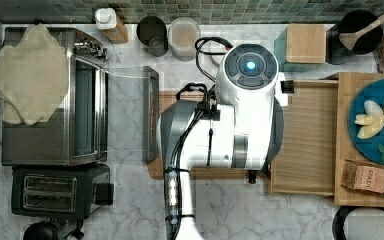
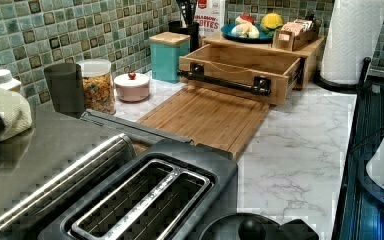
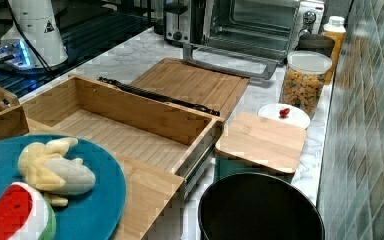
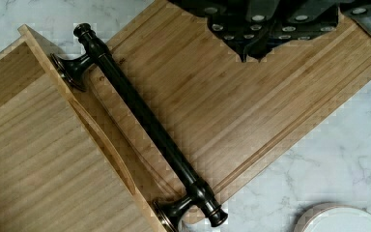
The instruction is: Close the drawer.
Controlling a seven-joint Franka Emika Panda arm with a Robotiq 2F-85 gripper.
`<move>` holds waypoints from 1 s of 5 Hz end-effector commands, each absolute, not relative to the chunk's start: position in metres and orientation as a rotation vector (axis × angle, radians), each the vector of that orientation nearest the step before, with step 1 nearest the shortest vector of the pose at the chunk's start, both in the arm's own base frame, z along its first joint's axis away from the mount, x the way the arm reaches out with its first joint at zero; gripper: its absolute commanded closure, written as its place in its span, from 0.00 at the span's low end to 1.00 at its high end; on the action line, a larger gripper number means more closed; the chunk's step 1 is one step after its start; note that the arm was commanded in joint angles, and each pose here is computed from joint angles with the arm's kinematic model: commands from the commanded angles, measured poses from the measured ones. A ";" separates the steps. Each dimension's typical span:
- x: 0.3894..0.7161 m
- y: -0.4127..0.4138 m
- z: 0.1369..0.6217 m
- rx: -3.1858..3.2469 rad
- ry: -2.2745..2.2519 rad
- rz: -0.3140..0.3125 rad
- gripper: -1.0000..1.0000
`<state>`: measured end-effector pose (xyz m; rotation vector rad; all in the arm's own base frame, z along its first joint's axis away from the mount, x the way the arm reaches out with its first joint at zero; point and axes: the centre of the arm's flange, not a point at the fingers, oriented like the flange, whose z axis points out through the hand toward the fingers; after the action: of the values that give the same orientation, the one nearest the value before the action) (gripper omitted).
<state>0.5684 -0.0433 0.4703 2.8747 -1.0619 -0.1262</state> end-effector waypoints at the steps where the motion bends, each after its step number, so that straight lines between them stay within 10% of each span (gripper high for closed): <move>1: 0.568 -0.044 0.467 2.873 -1.058 -0.117 1.00; 5: 0.534 -0.051 0.392 3.014 -0.462 -0.185 1.00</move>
<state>0.5513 -0.0351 0.3880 2.9938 -0.5315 -0.1736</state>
